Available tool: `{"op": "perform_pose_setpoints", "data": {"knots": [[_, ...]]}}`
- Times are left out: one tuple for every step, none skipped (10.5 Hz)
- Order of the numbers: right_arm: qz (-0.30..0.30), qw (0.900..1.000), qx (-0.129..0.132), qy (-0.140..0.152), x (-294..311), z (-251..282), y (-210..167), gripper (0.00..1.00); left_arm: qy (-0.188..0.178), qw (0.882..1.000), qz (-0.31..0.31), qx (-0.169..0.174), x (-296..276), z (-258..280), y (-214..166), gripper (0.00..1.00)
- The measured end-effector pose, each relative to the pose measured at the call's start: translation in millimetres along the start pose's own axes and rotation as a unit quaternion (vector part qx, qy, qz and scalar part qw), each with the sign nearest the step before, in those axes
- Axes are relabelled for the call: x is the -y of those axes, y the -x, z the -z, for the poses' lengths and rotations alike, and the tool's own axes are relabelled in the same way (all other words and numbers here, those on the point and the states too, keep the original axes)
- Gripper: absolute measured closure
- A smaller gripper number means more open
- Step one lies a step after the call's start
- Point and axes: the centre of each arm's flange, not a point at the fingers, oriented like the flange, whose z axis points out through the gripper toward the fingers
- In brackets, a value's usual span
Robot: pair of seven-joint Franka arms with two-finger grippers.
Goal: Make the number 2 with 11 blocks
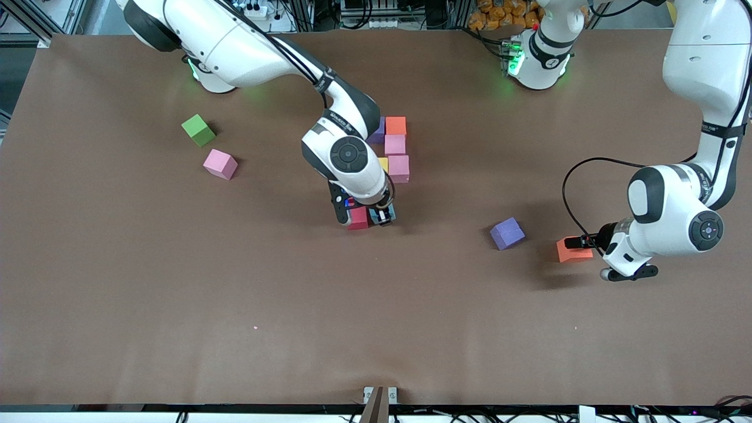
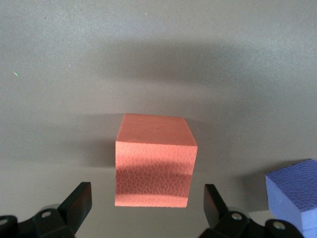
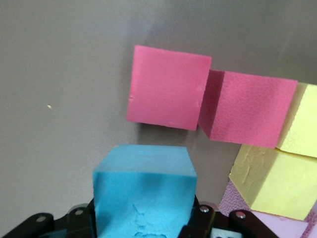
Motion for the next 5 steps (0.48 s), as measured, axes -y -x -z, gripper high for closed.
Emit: {"op": "perform_pose_setpoints", "data": {"knots": [[-0.006,1.000,-0.001,0.001,0,-2,0,0.41,0.000,1.000,0.000,0.000,0,-2,-2,0.00],[-0.008,1.000,-0.001,0.001,0,-2,0,0.41,0.001,1.000,0.001,0.000,0,-5,-5,0.00],[-0.010,1.000,-0.001,0.001,0,-3,0,0.41,0.001,1.000,0.001,-0.001,1,-7,-8,0.00],[-0.011,1.000,-0.003,0.002,0,-5,-1,0.41,0.002,1.000,0.000,0.000,0,-10,-10,0.00],[-0.014,1.000,-0.005,0.005,0,-9,-4,0.41,0.002,1.000,-0.001,0.000,-2,-13,-12,0.00]]}}
